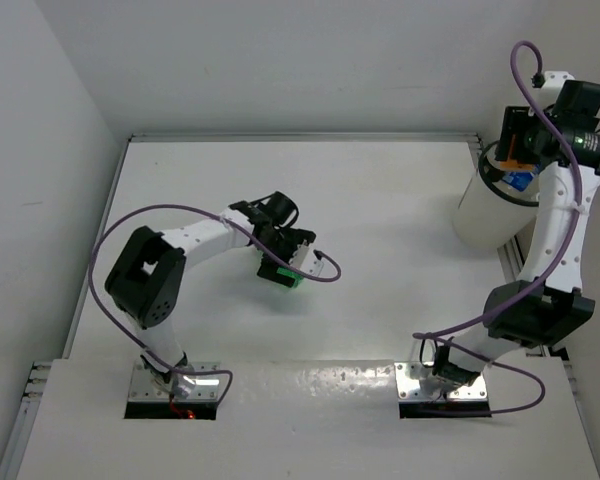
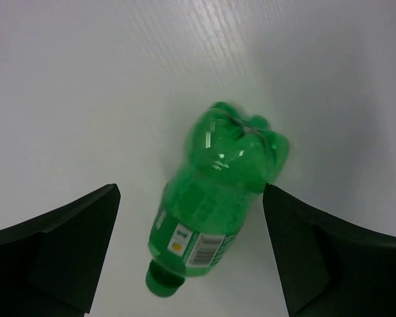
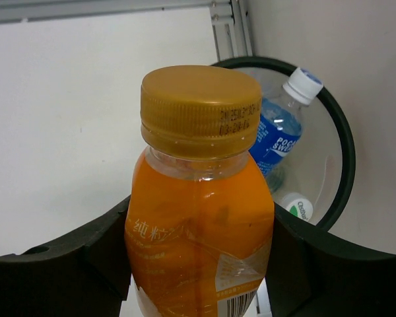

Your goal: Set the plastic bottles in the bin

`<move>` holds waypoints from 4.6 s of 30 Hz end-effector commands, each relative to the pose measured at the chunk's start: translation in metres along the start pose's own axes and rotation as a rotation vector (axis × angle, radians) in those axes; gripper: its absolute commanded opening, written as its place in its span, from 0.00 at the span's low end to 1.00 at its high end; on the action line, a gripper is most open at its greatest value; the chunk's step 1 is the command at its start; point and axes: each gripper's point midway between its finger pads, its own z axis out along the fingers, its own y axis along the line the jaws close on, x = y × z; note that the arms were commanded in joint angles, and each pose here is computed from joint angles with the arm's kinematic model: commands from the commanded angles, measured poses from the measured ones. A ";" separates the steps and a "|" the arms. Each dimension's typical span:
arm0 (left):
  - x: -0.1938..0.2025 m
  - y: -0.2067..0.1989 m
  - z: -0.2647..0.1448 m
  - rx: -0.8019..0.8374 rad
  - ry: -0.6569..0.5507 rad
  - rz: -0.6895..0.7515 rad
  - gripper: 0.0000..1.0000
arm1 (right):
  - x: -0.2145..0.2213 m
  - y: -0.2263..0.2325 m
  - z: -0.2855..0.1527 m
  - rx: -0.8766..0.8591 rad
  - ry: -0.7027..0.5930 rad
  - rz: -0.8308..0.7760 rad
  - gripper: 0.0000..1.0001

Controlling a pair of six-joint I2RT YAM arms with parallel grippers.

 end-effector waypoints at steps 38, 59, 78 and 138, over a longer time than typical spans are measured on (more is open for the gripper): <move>-0.050 0.020 -0.016 0.033 -0.165 -0.339 0.06 | 0.000 -0.087 0.029 0.469 -0.383 0.007 0.13; -0.092 0.055 -0.090 -0.075 -0.384 -0.418 0.00 | -0.003 -0.047 0.005 0.303 -0.371 -0.007 0.94; -0.219 0.074 -0.275 -0.089 -1.148 -0.592 0.00 | -0.007 0.274 -0.204 -1.300 -0.204 0.167 0.72; -0.116 0.105 -0.253 -0.314 -0.921 -0.744 0.87 | -0.050 0.071 -0.094 -0.372 -0.441 0.057 0.00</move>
